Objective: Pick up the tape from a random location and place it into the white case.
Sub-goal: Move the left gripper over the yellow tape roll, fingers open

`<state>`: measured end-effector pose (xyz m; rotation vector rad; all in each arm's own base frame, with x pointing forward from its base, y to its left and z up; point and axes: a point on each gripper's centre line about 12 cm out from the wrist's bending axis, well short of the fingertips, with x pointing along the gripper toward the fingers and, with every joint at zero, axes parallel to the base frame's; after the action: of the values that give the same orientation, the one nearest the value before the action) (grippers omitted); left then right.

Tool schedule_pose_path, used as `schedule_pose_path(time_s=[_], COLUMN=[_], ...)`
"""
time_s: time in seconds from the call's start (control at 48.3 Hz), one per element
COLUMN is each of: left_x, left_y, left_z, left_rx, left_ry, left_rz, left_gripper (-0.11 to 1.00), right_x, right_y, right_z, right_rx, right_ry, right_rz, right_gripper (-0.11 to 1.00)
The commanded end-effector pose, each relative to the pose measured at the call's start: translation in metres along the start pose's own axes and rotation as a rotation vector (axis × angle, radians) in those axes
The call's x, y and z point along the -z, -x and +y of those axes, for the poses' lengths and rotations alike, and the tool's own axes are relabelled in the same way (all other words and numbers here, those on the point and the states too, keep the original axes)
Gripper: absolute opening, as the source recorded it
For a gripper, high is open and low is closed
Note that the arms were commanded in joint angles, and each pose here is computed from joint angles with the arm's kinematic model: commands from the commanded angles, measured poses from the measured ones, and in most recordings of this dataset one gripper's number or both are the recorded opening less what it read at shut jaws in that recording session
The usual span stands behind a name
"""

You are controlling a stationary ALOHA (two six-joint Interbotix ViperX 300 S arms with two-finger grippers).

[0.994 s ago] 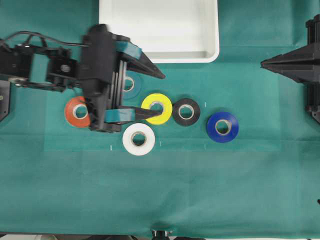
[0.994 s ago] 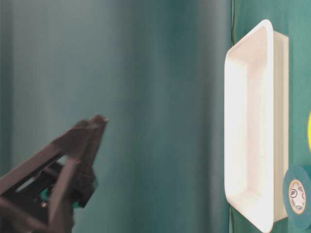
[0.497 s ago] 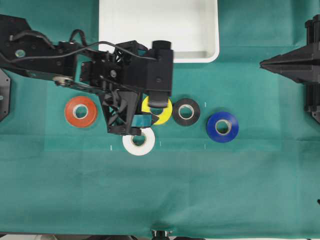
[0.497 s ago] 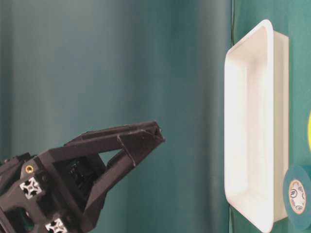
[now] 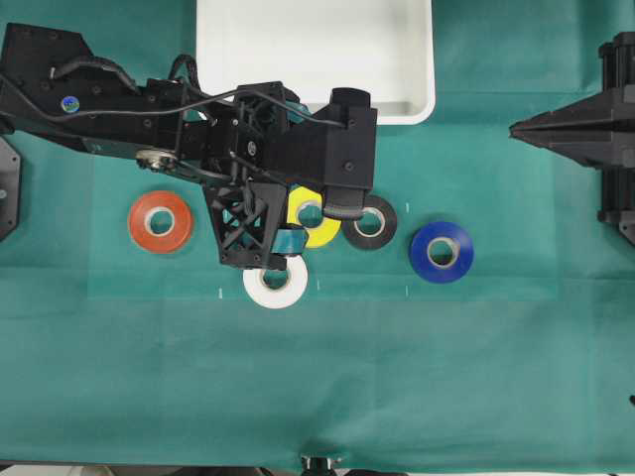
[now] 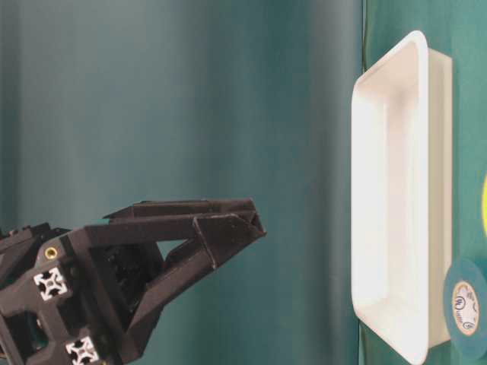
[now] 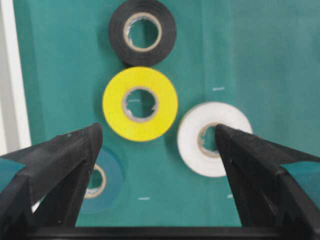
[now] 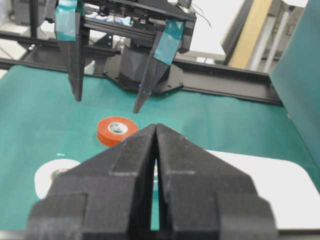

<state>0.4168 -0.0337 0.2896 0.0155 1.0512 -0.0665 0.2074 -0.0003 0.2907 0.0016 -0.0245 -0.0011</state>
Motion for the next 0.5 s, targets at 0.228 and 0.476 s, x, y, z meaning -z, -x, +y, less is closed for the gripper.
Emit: schedule_pose_path(time_s=[0.228,0.476], left_x=[-0.0045,-0.0033], left_y=[0.0084,0.0073], left_z=[0.0013,0.0007], left_rx=[-0.002,-0.001], left_ry=[0.002,0.002], left_rz=[-0.031,-0.028], left_gripper=[0.99,0.99], right_x=[-0.0101,-0.0101], right_y=[-0.0028,-0.0028], right_z=[0.0003,0.0003], right_rx=[-0.002,-0.002], right_ry=[-0.002,0.0], right_rz=[-0.026,-0.026], right_gripper=[0.0,0.0])
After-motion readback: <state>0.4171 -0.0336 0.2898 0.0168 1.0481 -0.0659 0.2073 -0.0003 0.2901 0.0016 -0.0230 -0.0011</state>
